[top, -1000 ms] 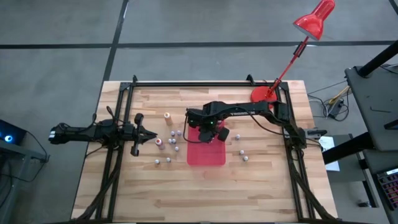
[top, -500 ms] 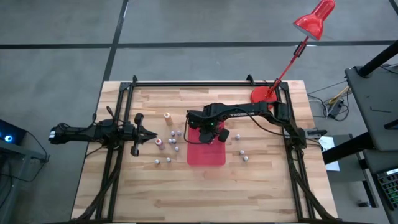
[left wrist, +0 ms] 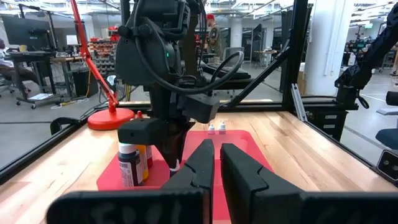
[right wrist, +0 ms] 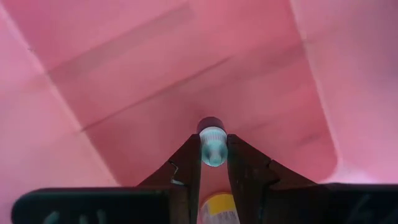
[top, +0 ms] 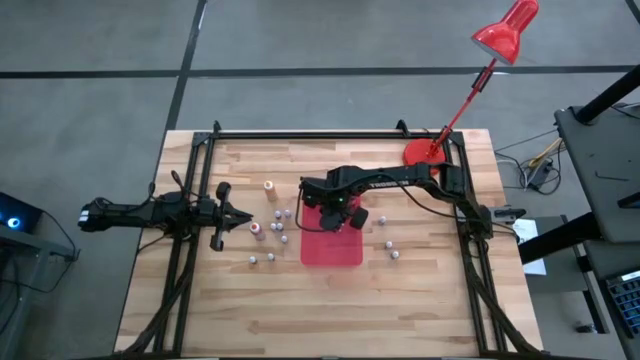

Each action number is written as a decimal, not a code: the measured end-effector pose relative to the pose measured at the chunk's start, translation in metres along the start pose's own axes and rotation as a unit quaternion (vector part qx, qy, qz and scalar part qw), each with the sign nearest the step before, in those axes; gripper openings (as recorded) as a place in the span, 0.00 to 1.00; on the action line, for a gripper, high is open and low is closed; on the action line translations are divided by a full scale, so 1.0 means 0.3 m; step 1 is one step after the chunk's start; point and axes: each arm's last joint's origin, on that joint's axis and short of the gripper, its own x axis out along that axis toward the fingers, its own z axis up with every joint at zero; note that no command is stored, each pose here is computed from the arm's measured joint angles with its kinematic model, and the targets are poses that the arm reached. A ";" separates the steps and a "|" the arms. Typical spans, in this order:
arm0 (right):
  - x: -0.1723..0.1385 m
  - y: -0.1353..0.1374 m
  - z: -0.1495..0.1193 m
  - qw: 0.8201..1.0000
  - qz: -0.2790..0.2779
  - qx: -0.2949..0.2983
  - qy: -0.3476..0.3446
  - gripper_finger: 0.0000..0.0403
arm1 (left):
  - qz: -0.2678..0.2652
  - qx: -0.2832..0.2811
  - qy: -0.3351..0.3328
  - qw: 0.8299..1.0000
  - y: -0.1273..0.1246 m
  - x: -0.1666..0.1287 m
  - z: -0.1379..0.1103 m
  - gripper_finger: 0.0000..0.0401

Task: Pick & Place food coloring
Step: Put the small food coloring bottle into the red bin

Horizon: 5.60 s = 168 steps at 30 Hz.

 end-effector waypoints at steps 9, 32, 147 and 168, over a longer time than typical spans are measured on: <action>0.022 0.001 -0.003 1.000 0.007 0.003 0.001 0.15 | 0.000 0.000 0.000 1.000 0.000 0.000 0.000 0.01; 0.022 -0.009 -0.002 0.999 -0.007 0.043 -0.004 0.15 | 0.000 0.000 0.000 1.000 0.000 0.000 0.000 0.01; -0.327 0.539 -0.210 0.901 -0.008 0.433 -0.032 0.02 | 0.000 0.000 0.000 1.000 0.000 0.000 0.000 0.01; -0.288 0.536 -0.242 0.998 -0.004 0.066 -0.019 0.02 | 0.000 0.000 0.000 1.000 0.000 0.000 0.000 0.01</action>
